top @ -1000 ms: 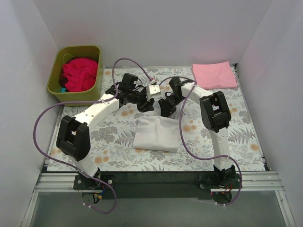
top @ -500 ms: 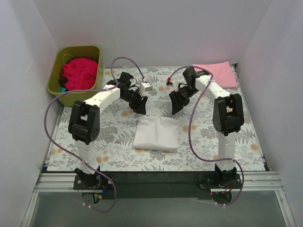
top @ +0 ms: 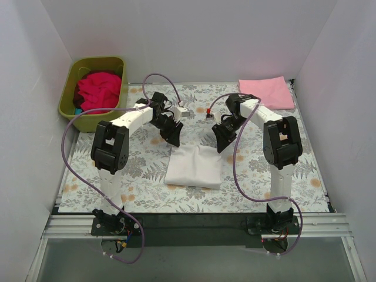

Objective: Fold and stack the t-shirts
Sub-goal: Fold the tshirt

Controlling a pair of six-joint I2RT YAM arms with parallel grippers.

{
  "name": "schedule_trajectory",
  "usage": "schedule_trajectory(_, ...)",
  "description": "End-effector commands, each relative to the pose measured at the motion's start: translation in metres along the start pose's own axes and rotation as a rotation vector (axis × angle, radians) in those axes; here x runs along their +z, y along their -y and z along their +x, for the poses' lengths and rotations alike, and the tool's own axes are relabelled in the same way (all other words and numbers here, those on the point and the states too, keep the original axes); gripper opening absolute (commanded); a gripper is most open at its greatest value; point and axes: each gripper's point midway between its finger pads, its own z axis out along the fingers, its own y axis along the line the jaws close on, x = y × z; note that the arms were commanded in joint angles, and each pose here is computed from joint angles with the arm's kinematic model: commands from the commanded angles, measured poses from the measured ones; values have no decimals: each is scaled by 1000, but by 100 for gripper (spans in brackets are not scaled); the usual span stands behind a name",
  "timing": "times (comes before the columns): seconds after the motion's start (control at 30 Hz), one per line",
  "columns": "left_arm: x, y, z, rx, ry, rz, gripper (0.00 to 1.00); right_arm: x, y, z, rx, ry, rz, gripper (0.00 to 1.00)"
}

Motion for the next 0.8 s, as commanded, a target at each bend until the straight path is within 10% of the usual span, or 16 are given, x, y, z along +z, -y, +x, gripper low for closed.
schedule_trajectory(0.0, -9, 0, -10, 35, 6, 3, 32, -10, -7, 0, -18, 11, -3, 31)
schedule_trajectory(0.27, -6, -10, -5, 43, -17, -34, 41, -12, -4, 0, -18, 13, 8, 1)
schedule_trajectory(0.43, -6, -14, -3, 50, -30, -63, 41, -13, -4, 8, -20, -5, 21, 1)
schedule_trajectory(0.77, -14, -4, -22, 71, 2, -38, 0, 5, 19, 15, -13, -50, 44, 1)
